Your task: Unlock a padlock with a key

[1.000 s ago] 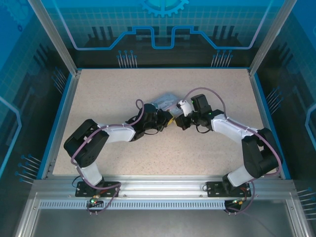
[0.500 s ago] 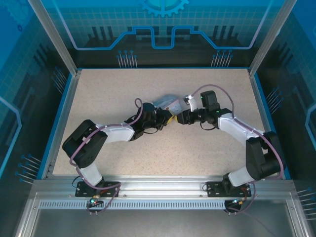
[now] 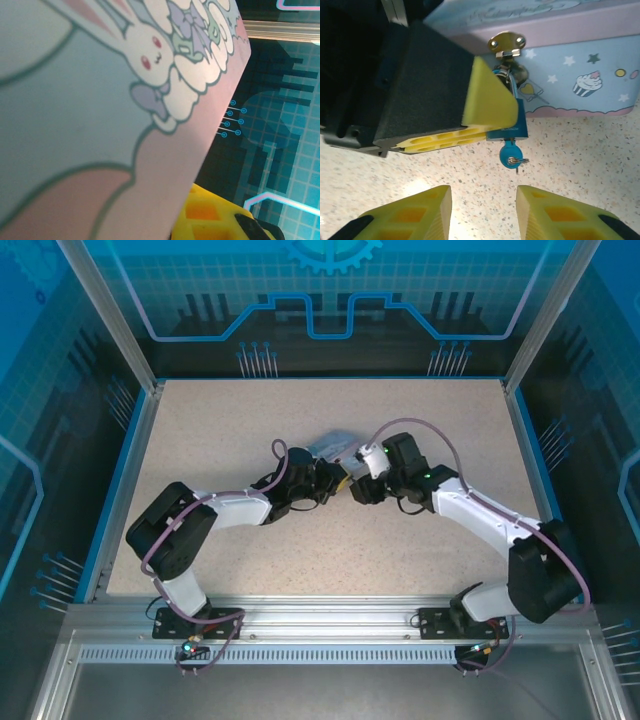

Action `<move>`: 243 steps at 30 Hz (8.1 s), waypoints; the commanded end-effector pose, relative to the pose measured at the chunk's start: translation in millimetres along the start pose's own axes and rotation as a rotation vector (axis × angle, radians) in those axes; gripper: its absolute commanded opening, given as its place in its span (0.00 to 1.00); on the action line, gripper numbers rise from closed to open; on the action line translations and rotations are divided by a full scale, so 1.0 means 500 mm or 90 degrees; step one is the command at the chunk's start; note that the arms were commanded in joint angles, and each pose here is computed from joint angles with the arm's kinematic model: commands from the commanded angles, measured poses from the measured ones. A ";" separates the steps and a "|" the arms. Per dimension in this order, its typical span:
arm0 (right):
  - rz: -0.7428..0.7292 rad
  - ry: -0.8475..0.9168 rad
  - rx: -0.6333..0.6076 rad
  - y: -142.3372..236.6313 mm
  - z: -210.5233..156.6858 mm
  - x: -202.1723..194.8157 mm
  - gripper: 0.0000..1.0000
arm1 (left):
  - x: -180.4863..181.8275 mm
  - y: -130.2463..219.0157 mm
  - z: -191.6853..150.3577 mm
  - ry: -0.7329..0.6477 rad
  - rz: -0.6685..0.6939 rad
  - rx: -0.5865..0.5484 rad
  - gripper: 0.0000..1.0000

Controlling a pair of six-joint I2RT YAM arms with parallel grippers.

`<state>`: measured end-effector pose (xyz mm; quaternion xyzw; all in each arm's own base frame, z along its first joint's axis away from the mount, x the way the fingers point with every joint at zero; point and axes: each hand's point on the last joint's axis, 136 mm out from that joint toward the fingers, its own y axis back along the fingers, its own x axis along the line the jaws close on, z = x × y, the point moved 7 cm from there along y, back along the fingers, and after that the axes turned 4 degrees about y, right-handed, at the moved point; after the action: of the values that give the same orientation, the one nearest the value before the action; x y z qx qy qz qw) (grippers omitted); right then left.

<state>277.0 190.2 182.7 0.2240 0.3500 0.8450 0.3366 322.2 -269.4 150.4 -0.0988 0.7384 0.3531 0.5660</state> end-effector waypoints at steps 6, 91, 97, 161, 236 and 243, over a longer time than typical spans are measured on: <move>-0.082 0.071 0.058 -0.019 -0.005 -0.012 0.39 | -0.008 0.005 0.006 -0.017 -0.002 0.001 0.00; 0.077 -0.371 -0.035 -0.028 -0.043 -0.082 0.56 | 0.036 0.069 -0.004 -0.250 0.161 0.052 0.93; 0.072 -0.322 -0.046 -0.049 -0.031 -0.057 0.56 | 0.020 0.108 0.000 -0.261 0.156 0.037 0.99; -0.222 -0.004 0.106 -0.231 -0.004 0.018 0.57 | 0.057 0.234 0.125 -0.215 0.194 -0.088 0.99; 0.062 -0.271 -0.024 -0.232 0.112 -0.077 0.38 | 0.058 0.214 0.136 -0.206 0.187 -0.080 0.99; 0.083 -0.304 -0.047 -0.223 0.059 -0.081 0.52 | 0.058 0.208 0.138 -0.204 0.180 -0.077 0.99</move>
<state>372.6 234.0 110.5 0.4204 0.2391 0.7916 0.3736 304.1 -141.5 157.2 0.0352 0.6193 0.4937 0.6095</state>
